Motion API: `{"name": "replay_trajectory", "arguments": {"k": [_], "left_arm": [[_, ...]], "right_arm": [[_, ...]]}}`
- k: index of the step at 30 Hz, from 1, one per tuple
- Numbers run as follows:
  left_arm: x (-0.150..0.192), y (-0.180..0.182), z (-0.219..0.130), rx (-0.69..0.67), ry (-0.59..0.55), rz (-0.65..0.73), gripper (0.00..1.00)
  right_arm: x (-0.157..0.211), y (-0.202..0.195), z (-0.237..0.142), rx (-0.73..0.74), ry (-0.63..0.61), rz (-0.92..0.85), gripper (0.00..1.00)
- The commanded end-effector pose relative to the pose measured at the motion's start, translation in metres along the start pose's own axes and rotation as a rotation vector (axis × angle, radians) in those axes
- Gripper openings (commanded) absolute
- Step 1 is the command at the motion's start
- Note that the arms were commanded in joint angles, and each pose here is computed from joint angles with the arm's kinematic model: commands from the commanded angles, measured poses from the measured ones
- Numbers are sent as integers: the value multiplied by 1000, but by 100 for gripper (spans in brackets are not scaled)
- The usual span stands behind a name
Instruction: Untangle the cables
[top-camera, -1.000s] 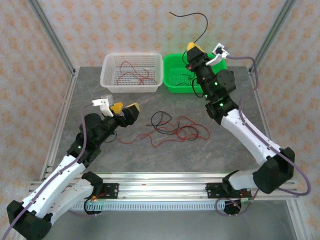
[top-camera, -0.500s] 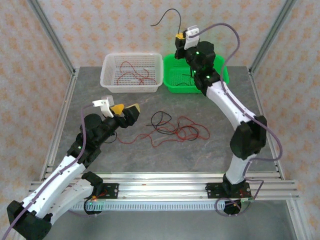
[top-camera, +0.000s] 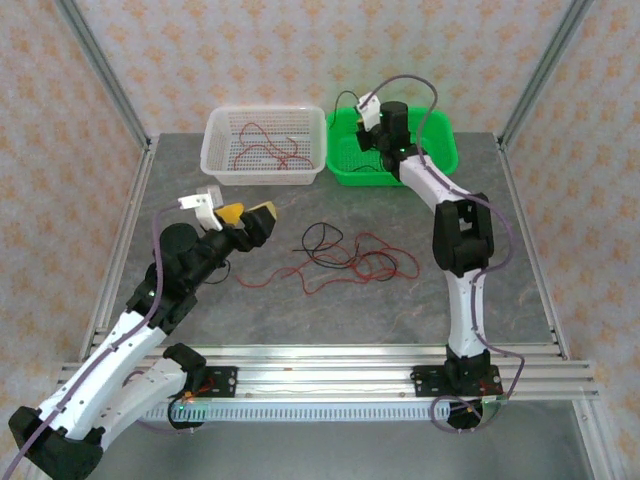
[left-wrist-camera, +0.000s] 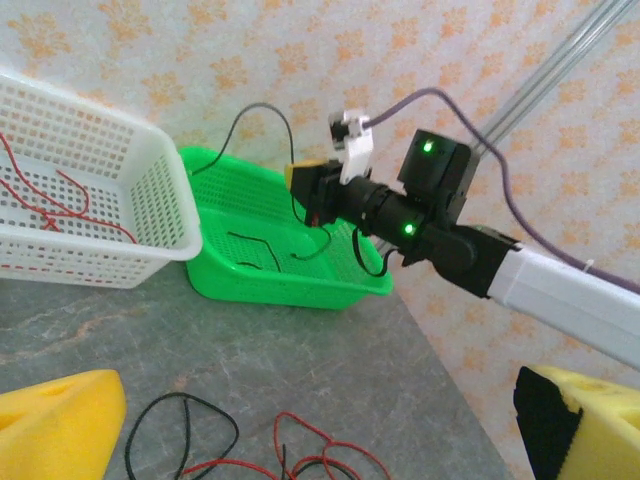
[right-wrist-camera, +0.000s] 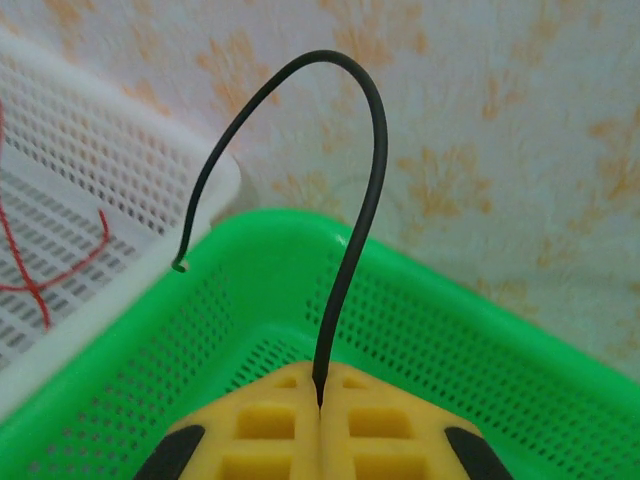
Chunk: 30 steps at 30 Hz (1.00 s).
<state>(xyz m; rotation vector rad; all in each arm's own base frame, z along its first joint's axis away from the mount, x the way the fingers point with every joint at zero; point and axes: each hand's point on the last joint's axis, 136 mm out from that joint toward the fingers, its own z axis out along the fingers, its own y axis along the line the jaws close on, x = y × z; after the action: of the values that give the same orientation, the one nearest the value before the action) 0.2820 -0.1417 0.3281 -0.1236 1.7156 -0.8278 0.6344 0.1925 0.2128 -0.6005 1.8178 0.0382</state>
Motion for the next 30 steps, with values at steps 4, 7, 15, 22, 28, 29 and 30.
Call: {"name": "replay_trajectory", "arguments": {"k": [4, 7, 15, 22, 28, 29, 30], "left_arm": [[-21, -5, -11, -25, -49, 23, 99], [-23, -5, -10, -32, -51, 28, 99], [-23, -6, -5, -38, -35, 17, 98], [-16, 0, 2, -67, 5, 2, 96], [-12, 2, 6, -88, 35, -16, 95], [-11, 2, 6, -90, 41, -19, 94], [-10, 3, 6, -94, 47, -22, 94]], "right_arm": [[29, -33, 6, 108, 51, 63, 0], [51, -32, 9, 130, 100, 58, 0], [96, -31, 21, 150, 282, 71, 0], [106, -32, 16, 153, 432, 158, 3], [99, -29, 3, 139, 477, 270, 30], [98, -28, 1, 140, 485, 285, 34], [96, -29, -2, 141, 493, 303, 40]]}}
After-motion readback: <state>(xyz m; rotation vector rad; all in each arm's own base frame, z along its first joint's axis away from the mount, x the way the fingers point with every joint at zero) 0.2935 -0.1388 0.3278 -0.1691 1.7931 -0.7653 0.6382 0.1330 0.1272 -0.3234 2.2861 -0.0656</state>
